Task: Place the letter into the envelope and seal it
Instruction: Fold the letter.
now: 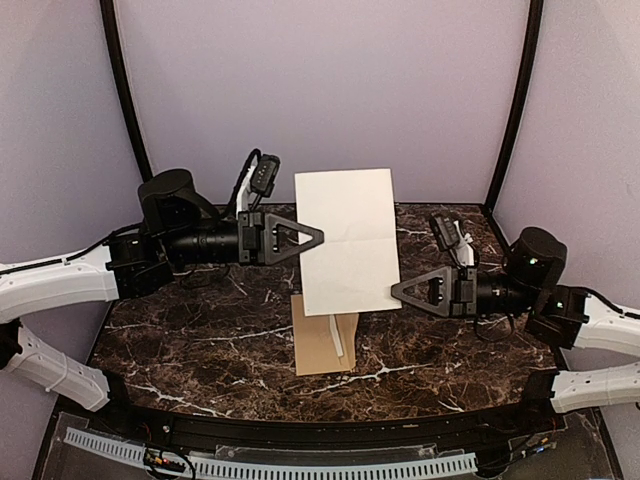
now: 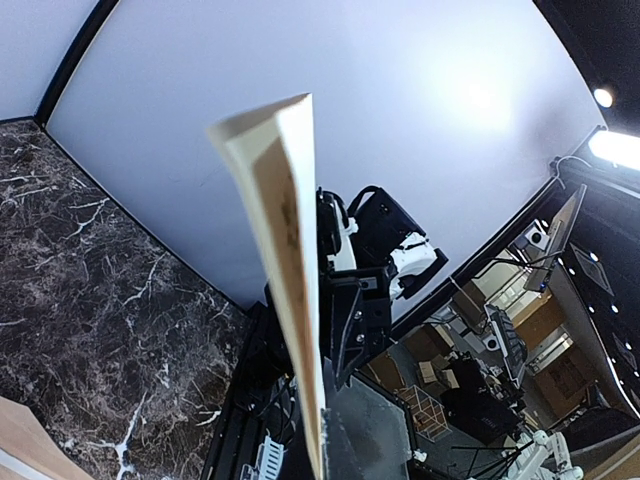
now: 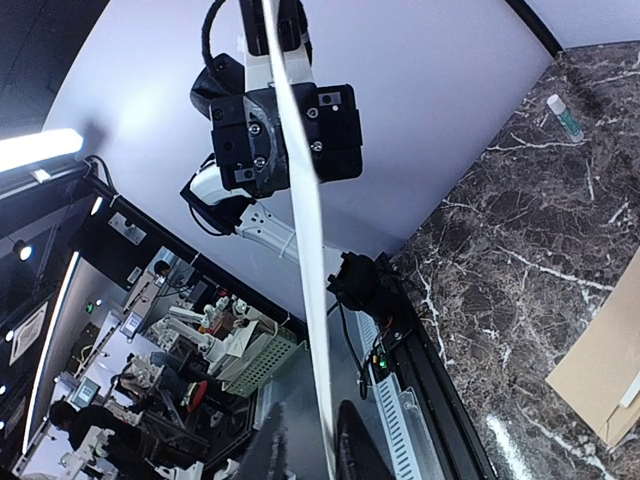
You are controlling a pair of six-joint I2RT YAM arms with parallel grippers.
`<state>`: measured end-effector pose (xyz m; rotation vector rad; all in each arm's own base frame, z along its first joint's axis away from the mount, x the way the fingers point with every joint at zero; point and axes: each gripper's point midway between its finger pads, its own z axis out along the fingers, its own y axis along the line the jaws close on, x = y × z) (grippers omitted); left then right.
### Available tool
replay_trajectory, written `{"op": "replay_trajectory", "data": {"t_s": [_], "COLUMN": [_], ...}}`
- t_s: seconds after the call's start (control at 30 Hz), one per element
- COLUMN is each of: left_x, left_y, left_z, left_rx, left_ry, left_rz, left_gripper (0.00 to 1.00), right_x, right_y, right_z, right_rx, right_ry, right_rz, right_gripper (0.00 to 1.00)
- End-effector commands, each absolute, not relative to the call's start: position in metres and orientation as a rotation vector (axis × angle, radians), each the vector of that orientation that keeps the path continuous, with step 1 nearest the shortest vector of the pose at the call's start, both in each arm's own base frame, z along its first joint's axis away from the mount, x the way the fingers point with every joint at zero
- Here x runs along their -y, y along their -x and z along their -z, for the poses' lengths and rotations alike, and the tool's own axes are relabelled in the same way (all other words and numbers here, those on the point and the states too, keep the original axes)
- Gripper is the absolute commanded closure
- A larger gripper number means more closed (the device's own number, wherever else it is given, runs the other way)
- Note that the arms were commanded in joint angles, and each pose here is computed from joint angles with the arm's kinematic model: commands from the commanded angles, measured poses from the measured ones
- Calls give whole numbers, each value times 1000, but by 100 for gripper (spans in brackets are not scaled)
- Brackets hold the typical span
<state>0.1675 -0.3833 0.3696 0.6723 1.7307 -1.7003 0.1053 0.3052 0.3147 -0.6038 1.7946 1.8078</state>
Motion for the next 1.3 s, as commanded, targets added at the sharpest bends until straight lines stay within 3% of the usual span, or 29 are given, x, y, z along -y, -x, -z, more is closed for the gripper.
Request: {"op": "replay_trajectory", "data": {"t_s": [0.0,0.03,0.27,0.37,0.6,1.0,1.27], "left_x": [373,373,372,371,371,370,370], "left_y": [-165,-165,-166,-166,-166,-167,-164], "left_z": [-402,-402,-401,-402,-403,-403,-396], "left_rx": [-1619,-1618,-1623,-1619,-1615,-1615,-1633], "left_ry": [-667,-666,-661,-659,-659,-658,-672], "left_rz": [1706,1705,1706,1704,1706,1707,1712], "left_gripper": [100,100,100,100,100,100,100], "right_x": [-307,-307,-307,-307,-307,-309,-306], "right_y": [-98,-98,-100,-100,-101,-102,-104], "right_z": [-318,-317,-313,-313,-308,-303,-311], "right_rx": [-1773,-1779,-1792,-1796,-1812,-1826,-1789], "right_ry": [635,633,611,611,602,599,586], "right_rz": [-1839,-1836,-1822,-1823,-1820,-1816,-1796], "right_gripper": [95,100,100,89,88,100,100]}}
